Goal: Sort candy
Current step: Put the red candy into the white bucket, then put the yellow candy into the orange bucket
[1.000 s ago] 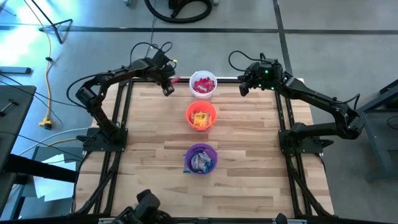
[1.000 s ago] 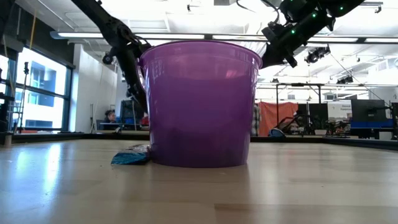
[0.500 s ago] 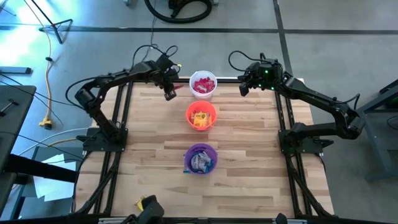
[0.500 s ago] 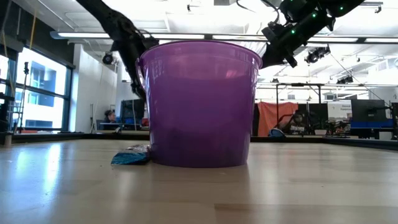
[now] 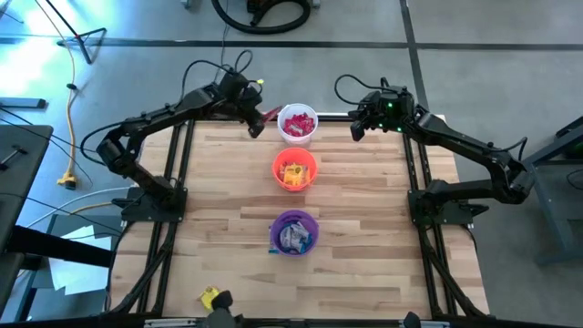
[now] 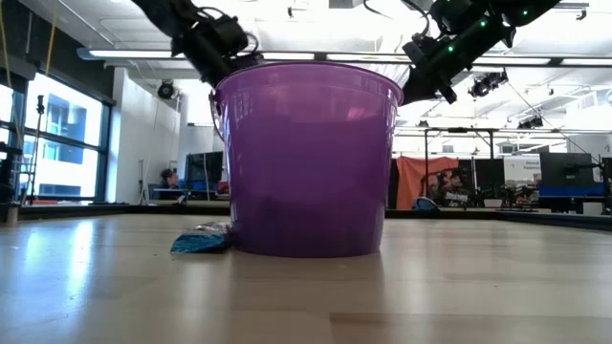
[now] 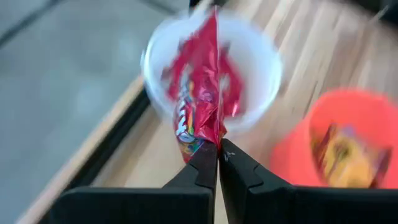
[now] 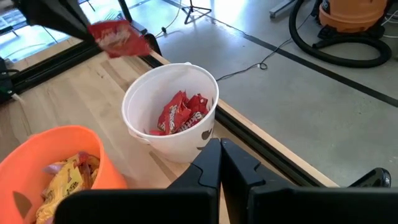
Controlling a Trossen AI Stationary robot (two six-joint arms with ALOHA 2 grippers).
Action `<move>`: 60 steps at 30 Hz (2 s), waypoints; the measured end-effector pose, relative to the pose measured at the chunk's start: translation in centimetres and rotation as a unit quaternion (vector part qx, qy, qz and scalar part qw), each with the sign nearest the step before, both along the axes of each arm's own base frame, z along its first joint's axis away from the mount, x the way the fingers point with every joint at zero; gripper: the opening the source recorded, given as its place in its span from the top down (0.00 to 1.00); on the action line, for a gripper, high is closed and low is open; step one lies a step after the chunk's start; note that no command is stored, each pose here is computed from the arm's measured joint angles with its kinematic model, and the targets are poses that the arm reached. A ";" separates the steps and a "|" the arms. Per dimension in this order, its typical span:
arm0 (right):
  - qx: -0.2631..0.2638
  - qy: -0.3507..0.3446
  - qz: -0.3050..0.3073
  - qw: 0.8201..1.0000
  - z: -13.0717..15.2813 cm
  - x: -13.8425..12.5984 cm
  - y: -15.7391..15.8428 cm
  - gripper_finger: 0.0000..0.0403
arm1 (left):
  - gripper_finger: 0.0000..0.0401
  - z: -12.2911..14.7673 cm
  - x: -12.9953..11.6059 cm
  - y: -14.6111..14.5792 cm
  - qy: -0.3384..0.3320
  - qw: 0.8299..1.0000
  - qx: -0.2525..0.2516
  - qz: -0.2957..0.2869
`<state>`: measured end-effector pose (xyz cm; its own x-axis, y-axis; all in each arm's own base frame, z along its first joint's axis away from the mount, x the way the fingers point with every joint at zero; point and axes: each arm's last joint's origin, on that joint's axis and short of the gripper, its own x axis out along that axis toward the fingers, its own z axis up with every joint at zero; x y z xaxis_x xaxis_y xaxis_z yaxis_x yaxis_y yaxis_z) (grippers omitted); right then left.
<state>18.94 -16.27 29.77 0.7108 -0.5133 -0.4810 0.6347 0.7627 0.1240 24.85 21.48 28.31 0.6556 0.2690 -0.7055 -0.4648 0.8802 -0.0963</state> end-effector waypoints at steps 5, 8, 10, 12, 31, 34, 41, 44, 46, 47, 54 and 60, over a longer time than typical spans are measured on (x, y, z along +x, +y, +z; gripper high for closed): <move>0.001 -0.001 0.003 1.000 0.0 0.0 0.0 1.00 | 1.00 1.4 2.5 0.7 -0.042 0.999 0.020 -0.008; 0.001 -0.001 0.003 1.000 0.0 0.0 0.0 1.00 | 1.00 1.4 3.8 1.5 -0.046 0.999 0.017 -0.016; 0.001 -0.001 0.003 1.000 0.0 0.0 0.0 1.00 | 1.00 1.0 4.6 2.1 -0.041 0.999 0.013 -0.015; 0.001 -0.001 0.003 1.000 0.0 0.0 0.0 1.00 | 1.00 0.4 5.2 2.7 -0.036 0.999 0.008 -0.014; 0.001 -0.001 0.004 1.000 0.0 0.0 0.0 1.00 | 1.00 -5.3 7.7 4.0 0.017 0.997 -0.068 -0.039; 0.001 -0.001 0.003 1.000 0.0 0.0 0.0 1.00 | 1.00 -5.6 7.8 4.1 0.021 0.997 -0.071 -0.039; 0.001 -0.001 0.003 1.000 0.0 0.0 0.0 1.00 | 1.00 -5.6 7.7 4.1 0.025 0.997 -0.070 -0.034; 0.001 -0.001 0.004 1.000 0.0 0.0 0.0 1.00 | 0.99 -5.6 7.7 4.1 0.025 0.997 -0.068 -0.034; 0.001 -0.001 0.004 1.000 0.0 0.0 0.0 1.00 | 0.98 -5.6 7.7 4.1 0.024 0.997 -0.067 -0.034; 0.001 -0.001 0.004 1.000 0.0 0.0 0.0 1.00 | 0.96 -5.6 7.7 4.1 0.024 0.997 -0.067 -0.034; 0.001 -0.001 0.008 1.000 0.0 0.2 0.2 1.00 | 0.86 -5.6 7.7 4.1 0.024 0.997 -0.067 -0.034; 0.001 -0.001 0.008 1.000 0.0 0.2 0.2 1.00 | 0.80 -4.2 7.5 3.7 0.014 0.998 -0.046 -0.047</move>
